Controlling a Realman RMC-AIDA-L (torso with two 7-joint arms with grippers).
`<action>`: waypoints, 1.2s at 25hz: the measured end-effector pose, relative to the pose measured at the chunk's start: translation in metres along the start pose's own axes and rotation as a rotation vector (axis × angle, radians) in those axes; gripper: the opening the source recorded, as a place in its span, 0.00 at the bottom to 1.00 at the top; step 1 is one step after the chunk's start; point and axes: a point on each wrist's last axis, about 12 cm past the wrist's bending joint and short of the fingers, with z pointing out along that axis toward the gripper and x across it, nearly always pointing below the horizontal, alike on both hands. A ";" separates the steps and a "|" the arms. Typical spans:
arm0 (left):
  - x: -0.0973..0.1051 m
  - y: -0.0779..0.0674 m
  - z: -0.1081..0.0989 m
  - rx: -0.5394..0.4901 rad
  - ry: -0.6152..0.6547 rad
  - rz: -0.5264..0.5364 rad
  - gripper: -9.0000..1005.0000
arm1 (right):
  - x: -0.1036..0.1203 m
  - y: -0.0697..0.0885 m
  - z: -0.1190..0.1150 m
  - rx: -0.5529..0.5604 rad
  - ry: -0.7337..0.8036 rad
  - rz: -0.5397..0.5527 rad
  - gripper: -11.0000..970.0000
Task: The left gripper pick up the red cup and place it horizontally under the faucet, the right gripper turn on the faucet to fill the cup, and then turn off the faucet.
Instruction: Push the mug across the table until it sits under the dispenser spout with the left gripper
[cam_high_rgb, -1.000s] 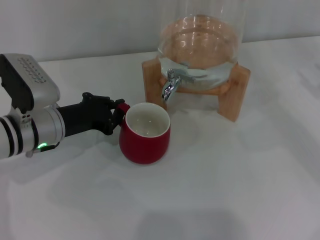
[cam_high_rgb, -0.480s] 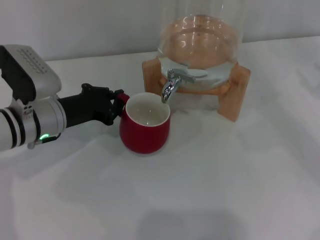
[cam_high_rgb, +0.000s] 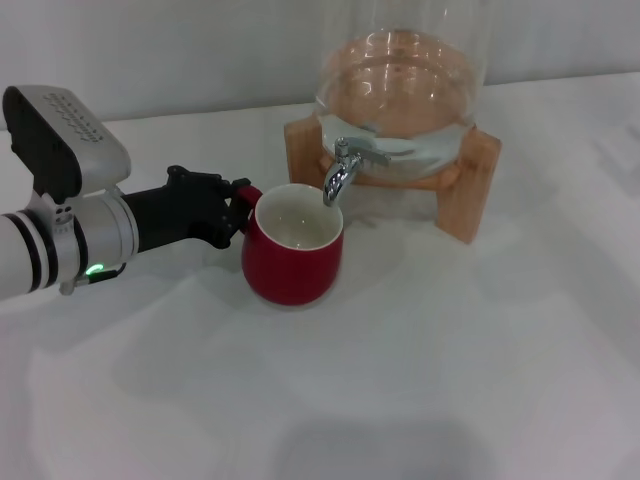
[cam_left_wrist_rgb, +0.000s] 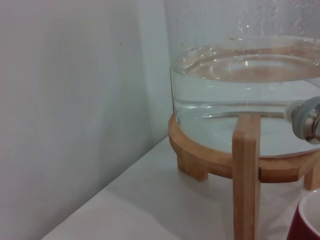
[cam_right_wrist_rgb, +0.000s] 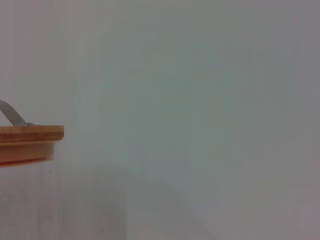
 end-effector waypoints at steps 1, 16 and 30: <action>0.000 0.000 0.000 -0.001 0.001 0.000 0.14 | 0.000 0.000 0.000 0.000 0.000 0.000 0.66; -0.008 -0.001 0.009 0.010 0.011 -0.016 0.14 | 0.000 0.002 0.002 -0.010 -0.005 0.003 0.66; -0.019 -0.006 0.017 0.064 0.033 -0.038 0.14 | -0.001 0.002 0.002 -0.007 -0.005 0.002 0.66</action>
